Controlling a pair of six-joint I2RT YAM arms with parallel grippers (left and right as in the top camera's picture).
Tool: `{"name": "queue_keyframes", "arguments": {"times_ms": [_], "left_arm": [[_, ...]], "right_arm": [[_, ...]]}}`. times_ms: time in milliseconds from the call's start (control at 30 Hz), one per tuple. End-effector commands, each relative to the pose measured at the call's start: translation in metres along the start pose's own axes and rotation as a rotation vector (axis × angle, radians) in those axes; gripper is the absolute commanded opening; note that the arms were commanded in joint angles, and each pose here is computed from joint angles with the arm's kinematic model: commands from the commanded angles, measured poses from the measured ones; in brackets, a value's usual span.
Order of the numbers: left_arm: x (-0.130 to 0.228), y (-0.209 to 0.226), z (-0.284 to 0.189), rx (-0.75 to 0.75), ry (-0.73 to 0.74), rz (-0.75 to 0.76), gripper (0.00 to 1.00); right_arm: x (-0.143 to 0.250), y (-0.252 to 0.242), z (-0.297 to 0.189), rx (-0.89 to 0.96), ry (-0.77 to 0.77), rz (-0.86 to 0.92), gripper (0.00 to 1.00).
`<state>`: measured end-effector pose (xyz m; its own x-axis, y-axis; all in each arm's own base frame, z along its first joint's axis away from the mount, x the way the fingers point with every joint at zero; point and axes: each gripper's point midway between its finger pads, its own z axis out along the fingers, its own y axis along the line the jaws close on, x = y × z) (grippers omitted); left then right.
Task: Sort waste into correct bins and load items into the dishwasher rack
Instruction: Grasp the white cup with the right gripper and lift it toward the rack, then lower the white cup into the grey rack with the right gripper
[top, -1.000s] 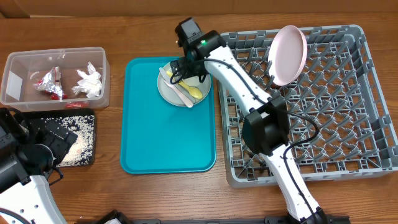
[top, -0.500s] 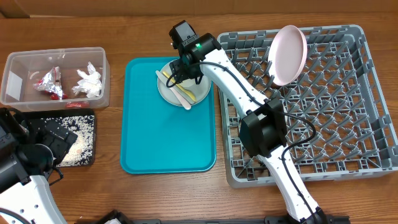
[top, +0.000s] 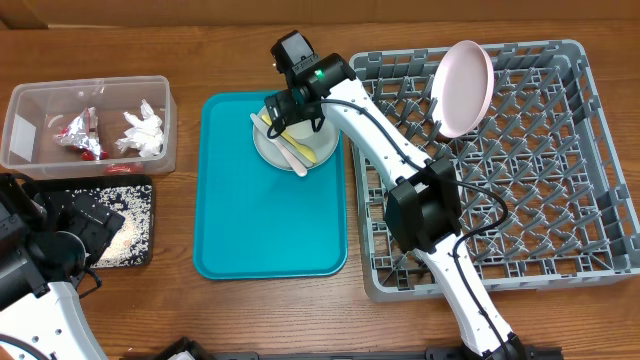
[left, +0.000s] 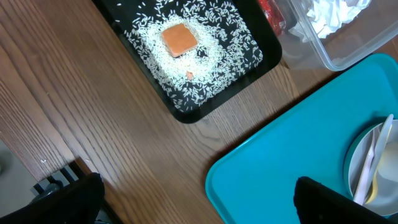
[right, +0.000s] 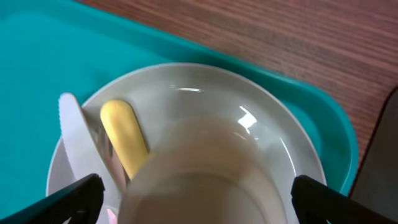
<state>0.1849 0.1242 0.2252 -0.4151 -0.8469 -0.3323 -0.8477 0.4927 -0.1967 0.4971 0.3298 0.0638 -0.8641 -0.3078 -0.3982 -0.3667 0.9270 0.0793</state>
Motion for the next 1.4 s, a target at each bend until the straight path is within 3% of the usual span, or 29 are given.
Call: {"name": "queue_keyframes", "arguments": {"times_ms": [0, 200, 400, 500, 633, 700, 800, 967, 1133, 1367], "left_arm": [[-0.001, 0.003, 0.001, -0.014, -0.001, -0.021, 1.00], [-0.001, 0.003, 0.001, -0.014, -0.001, -0.021, 1.00], [-0.001, 0.003, 0.001, -0.014, -0.001, -0.021, 1.00], [-0.001, 0.003, 0.001, -0.014, -0.001, -0.021, 1.00], [-0.001, 0.003, 0.001, -0.014, -0.001, -0.021, 1.00], [-0.001, 0.003, 0.001, -0.014, -0.001, -0.021, 1.00], [-0.001, 0.003, 0.001, -0.014, -0.001, -0.021, 1.00], [-0.001, 0.003, 0.001, -0.014, -0.001, -0.021, 1.00], [-0.001, 0.003, 0.001, -0.014, -0.001, -0.021, 1.00], [-0.001, 0.003, 0.001, -0.014, -0.001, -0.021, 1.00]], "right_arm": [[-0.006, -0.001, -0.001, 0.005, -0.024, 0.001, 0.97], [-0.005, -0.002, -0.001, 0.007, -0.019, 0.001, 0.76], [0.000, -0.003, -0.001, 0.011, -0.001, 0.001, 0.71], [0.000, -0.004, -0.002, 0.012, 0.003, 0.002, 0.62], [-0.005, -0.005, -0.009, 0.011, -0.009, 0.006, 0.58], [-0.011, -0.007, -0.018, 0.010, -0.024, 0.011, 0.49], [-0.023, -0.012, -0.040, 0.008, -0.058, 0.027, 0.38], [-0.051, -0.022, -0.101, -0.005, -0.168, 0.051, 0.38], [-0.074, -0.042, -0.193, -0.012, -0.322, 0.087, 0.38], [-0.070, -0.119, -0.290, 0.082, -0.449, 0.264, 0.38]]}}
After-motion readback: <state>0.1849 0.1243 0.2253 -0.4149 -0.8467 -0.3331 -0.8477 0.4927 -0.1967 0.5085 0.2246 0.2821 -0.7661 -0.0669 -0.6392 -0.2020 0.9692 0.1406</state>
